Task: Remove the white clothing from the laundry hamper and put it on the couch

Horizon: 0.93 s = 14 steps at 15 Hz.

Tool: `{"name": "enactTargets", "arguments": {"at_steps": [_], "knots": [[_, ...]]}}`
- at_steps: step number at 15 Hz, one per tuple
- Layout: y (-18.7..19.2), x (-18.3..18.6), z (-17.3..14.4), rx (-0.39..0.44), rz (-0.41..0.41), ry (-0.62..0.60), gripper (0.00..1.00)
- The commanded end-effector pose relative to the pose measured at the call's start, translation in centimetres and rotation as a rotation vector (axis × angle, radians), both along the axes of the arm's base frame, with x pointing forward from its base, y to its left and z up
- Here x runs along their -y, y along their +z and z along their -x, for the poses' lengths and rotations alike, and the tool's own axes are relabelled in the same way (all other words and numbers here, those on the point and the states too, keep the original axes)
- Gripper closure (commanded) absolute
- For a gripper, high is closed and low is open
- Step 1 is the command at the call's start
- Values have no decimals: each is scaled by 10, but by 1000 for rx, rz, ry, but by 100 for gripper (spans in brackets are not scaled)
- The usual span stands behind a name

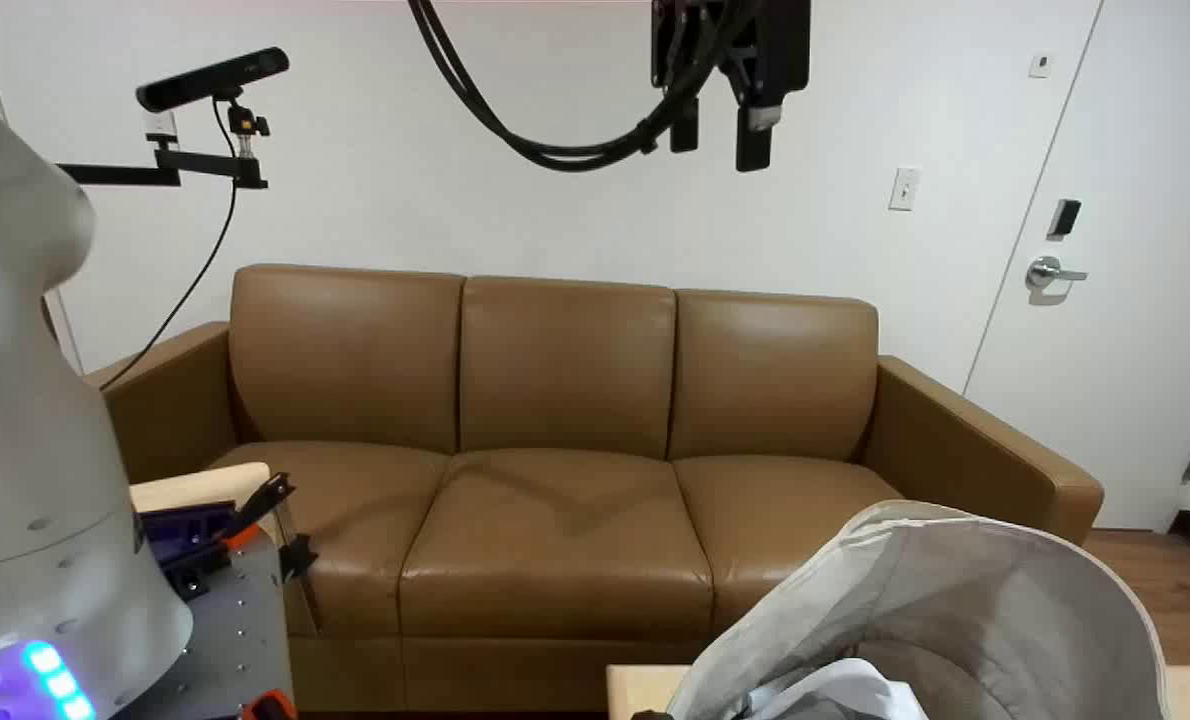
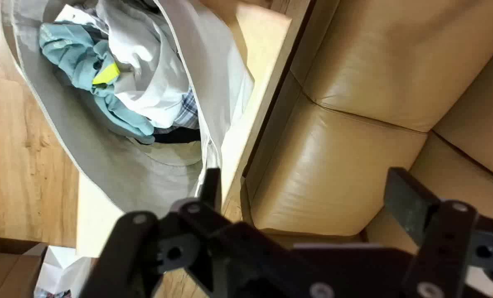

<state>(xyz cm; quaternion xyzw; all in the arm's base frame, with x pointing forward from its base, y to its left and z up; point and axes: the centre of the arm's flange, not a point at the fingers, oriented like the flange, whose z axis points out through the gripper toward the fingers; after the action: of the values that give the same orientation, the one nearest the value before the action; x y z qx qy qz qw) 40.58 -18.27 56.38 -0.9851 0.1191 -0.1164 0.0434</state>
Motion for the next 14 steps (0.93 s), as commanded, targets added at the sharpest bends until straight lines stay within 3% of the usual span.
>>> {"name": "enactTargets", "arguments": {"at_steps": [1,8,11,14], "knots": [[0,0,0,0,0,0,0],[-1,2,-2,23,7,10,0],[5,40,-21,118,12,17,0],[19,103,-55,211,0,0,0]]}}
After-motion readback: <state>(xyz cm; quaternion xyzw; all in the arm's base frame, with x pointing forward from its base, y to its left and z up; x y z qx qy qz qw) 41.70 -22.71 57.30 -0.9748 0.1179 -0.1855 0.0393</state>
